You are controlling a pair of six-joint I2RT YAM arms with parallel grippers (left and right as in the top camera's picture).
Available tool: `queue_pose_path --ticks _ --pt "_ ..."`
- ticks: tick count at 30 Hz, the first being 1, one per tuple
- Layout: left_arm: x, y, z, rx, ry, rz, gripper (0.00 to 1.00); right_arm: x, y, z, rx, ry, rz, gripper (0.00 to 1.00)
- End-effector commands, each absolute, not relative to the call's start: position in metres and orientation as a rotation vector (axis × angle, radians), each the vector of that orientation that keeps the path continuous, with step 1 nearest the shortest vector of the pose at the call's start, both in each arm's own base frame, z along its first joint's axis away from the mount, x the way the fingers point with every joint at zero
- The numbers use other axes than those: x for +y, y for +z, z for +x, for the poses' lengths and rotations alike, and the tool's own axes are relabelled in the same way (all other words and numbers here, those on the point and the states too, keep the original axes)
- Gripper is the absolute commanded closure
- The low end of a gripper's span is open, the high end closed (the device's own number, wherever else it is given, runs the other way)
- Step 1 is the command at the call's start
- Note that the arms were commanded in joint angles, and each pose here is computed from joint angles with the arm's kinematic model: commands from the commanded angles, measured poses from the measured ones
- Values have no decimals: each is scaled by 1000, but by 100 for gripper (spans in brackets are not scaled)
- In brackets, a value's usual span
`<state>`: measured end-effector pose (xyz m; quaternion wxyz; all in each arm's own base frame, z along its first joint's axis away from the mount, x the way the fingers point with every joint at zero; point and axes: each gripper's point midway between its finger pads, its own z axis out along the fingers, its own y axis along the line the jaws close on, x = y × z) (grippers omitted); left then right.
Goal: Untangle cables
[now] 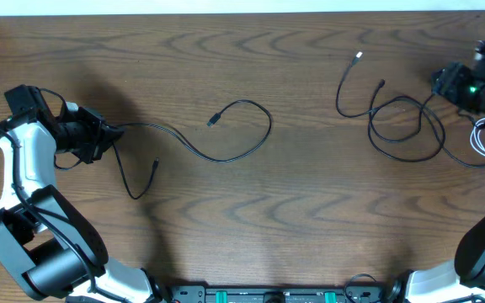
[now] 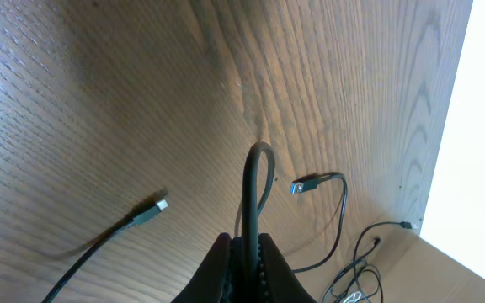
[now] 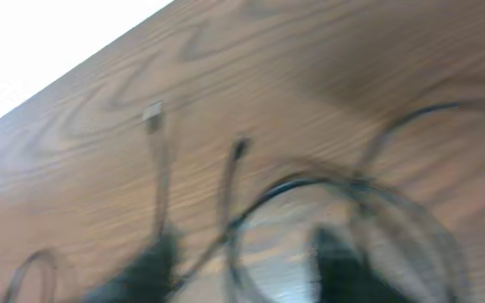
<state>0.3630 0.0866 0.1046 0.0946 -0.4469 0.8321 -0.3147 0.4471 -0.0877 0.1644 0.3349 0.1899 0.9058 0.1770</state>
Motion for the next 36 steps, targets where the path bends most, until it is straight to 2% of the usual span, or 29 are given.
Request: queue_pose_path --ticks 1,5,6,7,9,14,20,21,22,23,28,32,36 --pt "86 105 359 2467 -917 -1342 92 -32 178 445 2378 623 274 99" --pt "86 105 358 2468 -918 -1345 92 -1 160 451 2430 478 190 99" --pt "86 105 358 2468 -918 -1345 92 3 158 451 2438 450 198 94" --pt "86 105 358 2468 -918 -1345 92 12 154 452 2453 419 229 79" --pt "86 105 358 2469 -918 -1345 92 27 153 453 2459 429 236 78" --pt "86 105 358 2468 -918 -1345 92 62 142 456 2479 469 241 82" --pt "86 105 358 2468 -918 -1345 92 79 95 461 2568 408 230 84" --pt "86 105 358 2469 -918 -1345 92 79 86 460 2590 405 235 87" --pt "86 105 358 2468 -918 -1345 92 77 77 459 2614 400 244 99" --pt "86 105 358 2468 -918 -1346 92 74 67 455 2647 392 260 99" --pt "86 105 358 2469 -918 -1345 92 32 36 429 2785 216 395 99" --pt "86 105 358 2469 -918 -1344 92 -29 30 409 2823 -66 547 99" --pt "86 104 358 2475 -902 -1342 92 -66 27 394 2837 -136 669 99"
